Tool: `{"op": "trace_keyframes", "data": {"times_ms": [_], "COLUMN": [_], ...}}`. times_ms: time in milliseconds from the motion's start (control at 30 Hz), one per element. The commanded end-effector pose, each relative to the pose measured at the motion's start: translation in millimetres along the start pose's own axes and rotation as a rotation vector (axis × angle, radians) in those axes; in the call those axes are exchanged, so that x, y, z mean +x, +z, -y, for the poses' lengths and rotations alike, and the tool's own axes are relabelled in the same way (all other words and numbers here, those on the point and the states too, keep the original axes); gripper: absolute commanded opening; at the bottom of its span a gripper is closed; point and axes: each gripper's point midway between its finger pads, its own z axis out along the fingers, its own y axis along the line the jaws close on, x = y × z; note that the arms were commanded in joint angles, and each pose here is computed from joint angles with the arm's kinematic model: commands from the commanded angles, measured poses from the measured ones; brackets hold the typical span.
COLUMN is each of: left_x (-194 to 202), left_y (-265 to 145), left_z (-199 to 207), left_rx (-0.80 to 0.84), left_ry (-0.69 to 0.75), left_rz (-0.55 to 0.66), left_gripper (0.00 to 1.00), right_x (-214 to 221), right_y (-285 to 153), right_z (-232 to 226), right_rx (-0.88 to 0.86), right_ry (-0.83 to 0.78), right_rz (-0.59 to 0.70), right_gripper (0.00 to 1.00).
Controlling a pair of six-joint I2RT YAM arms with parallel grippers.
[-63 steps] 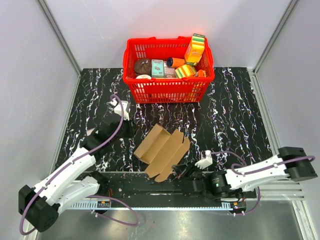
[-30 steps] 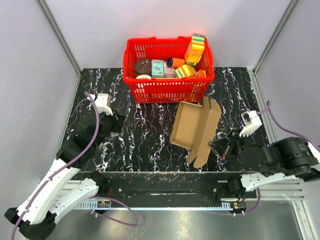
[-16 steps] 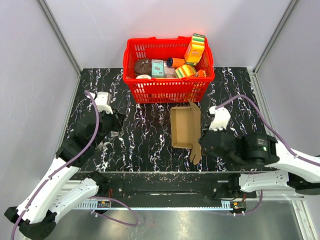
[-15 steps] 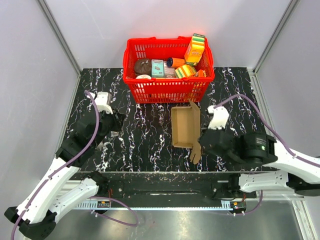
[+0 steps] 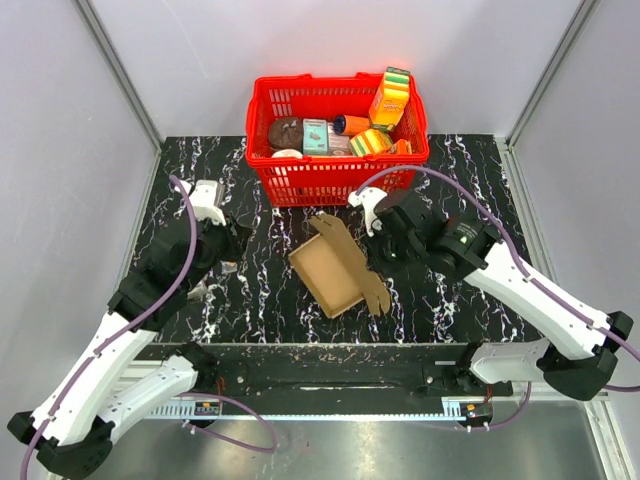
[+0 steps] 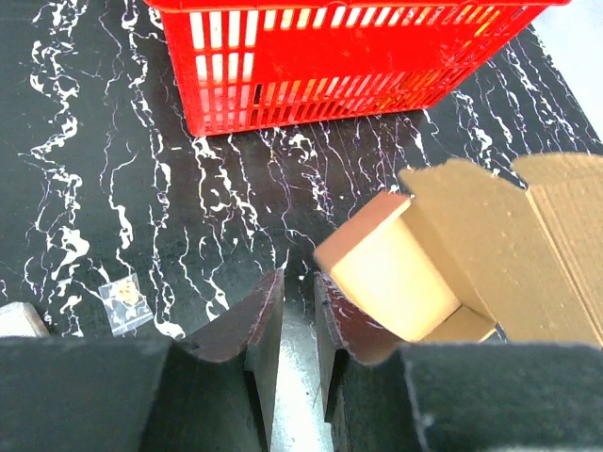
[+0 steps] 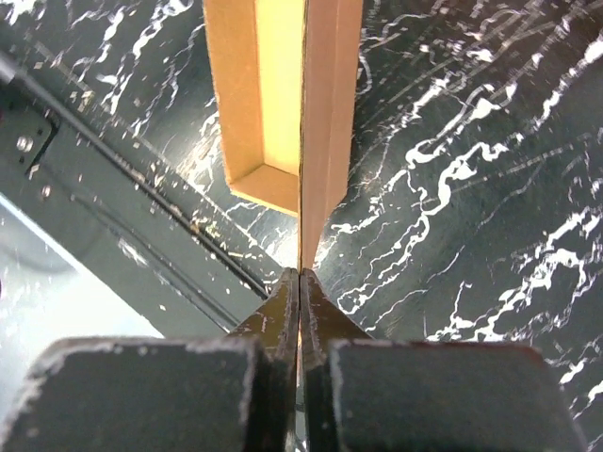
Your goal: Fold the paper box
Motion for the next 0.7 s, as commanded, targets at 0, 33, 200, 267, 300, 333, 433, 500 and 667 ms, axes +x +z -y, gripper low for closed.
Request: {"op": "trace_keyframes", "data": {"times_ms": [0,33,200,267,300,333,433,500,667], "left_x": [-22.6,-22.8,-24.3,-24.6,-24.4,-23.4,-22.8,-22.0,-20.1], "left_y": [-6.2,-6.5,-5.6,-6.1,-5.7,-5.4,-4.6,-3.6,-1.5], "left_z": [10.8,12.2,14.6,13.8,13.7,13.3,12.5,11.7,8.9], "left_rx": [0.044,0.051,0.058,0.054,0.054,0.052,0.047,0.044,0.029], "left_ry": [0.014,0.014,0.032,0.037,0.040,0.044,0.050,0.060,0.066], "left_rz": [0.040,0.038,0.020,0.020,0.018,0.014,0.008,0.003,-0.002], "left_gripper": [0.24,0.24,0.24,0.24,0.24,0.24,0.24,0.24,0.24], "right_x": [-28.8,-29.5,-28.2,-16.7,-19.7,-8.8,-2.8,-2.7,5.6], "right_y": [-19.0,-18.7,-19.2,-9.5,-11.8,-13.5,-8.6,-5.9,3.6], "right_z": [-21.9,-16.8,-19.3,-11.0,-9.5,-7.0,-3.9,-4.2,2.9], "right_rx": [-0.225,-0.237,-0.399,-0.406,-0.411,-0.429,-0.465,-0.475,-0.445], "right_ry": [-0.208,-0.206,-0.257,-0.252,-0.254,-0.259,-0.236,-0.226,-0.213], "right_rz": [0.101,0.093,-0.003,-0.104,-0.117,-0.180,-0.260,-0.269,-0.312], "right_gripper": [0.00,0.00,0.00,0.01,0.02,0.04,0.11,0.11,0.13]}}
